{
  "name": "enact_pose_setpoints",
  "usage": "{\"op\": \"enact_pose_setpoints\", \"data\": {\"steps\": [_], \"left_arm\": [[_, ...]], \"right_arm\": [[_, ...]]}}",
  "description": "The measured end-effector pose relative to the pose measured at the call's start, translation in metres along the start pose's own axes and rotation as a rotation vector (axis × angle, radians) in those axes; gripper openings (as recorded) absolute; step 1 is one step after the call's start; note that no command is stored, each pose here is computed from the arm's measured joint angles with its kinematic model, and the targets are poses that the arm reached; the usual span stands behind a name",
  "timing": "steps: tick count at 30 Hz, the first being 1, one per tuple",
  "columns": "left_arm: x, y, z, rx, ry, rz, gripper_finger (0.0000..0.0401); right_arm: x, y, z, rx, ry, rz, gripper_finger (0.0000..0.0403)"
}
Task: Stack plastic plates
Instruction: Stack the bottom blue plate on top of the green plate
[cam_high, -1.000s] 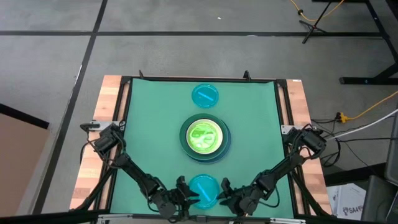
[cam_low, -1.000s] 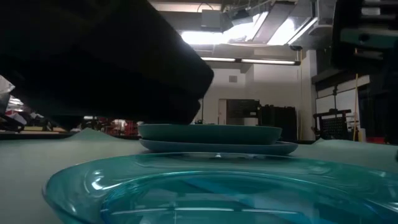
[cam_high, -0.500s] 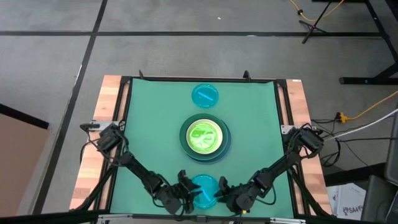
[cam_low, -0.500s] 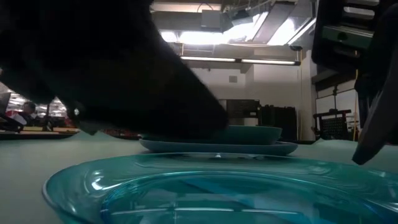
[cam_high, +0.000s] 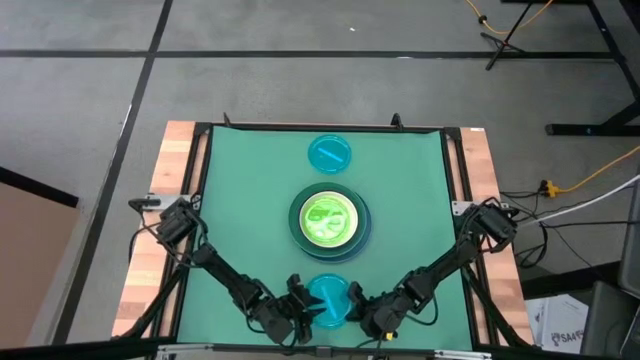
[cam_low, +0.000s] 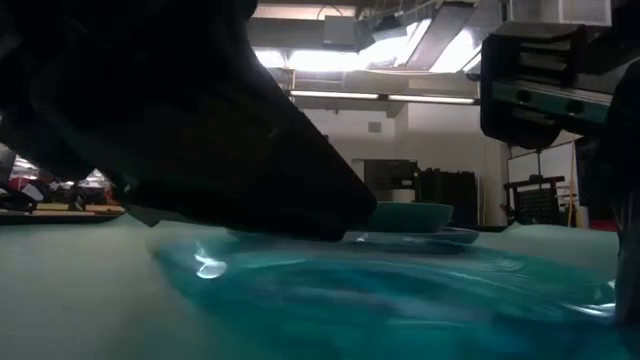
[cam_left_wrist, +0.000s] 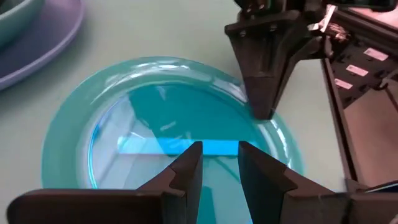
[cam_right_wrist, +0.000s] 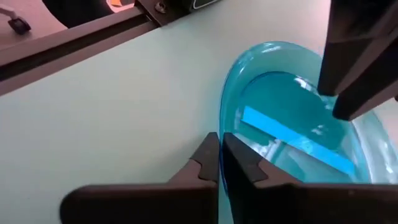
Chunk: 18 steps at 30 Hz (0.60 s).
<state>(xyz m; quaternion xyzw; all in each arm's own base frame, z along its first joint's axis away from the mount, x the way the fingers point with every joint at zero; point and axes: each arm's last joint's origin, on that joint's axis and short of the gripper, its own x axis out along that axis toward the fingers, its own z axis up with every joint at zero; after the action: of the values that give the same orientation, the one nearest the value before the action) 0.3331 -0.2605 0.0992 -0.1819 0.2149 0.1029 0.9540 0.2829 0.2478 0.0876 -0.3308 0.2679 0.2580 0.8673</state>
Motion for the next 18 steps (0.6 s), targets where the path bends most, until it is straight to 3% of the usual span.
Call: {"op": "enact_pose_setpoints", "data": {"steps": [5,11,18], "left_arm": [[-0.011,-0.009,0.013,0.014,-0.002,-0.062,0.0095],[-0.038,-0.024,0.037,0.109,-0.030,-0.139,0.0095],[-0.077,-0.035,0.071,0.224,-0.135,-0.135,0.0095]], "right_arm": [[0.001,-0.002,0.004,0.010,-0.006,0.011,0.0010],[-0.008,-0.009,0.012,0.027,-0.015,-0.017,0.0002],[-0.032,-0.028,0.027,0.051,-0.031,-0.076,0.0001]]}}
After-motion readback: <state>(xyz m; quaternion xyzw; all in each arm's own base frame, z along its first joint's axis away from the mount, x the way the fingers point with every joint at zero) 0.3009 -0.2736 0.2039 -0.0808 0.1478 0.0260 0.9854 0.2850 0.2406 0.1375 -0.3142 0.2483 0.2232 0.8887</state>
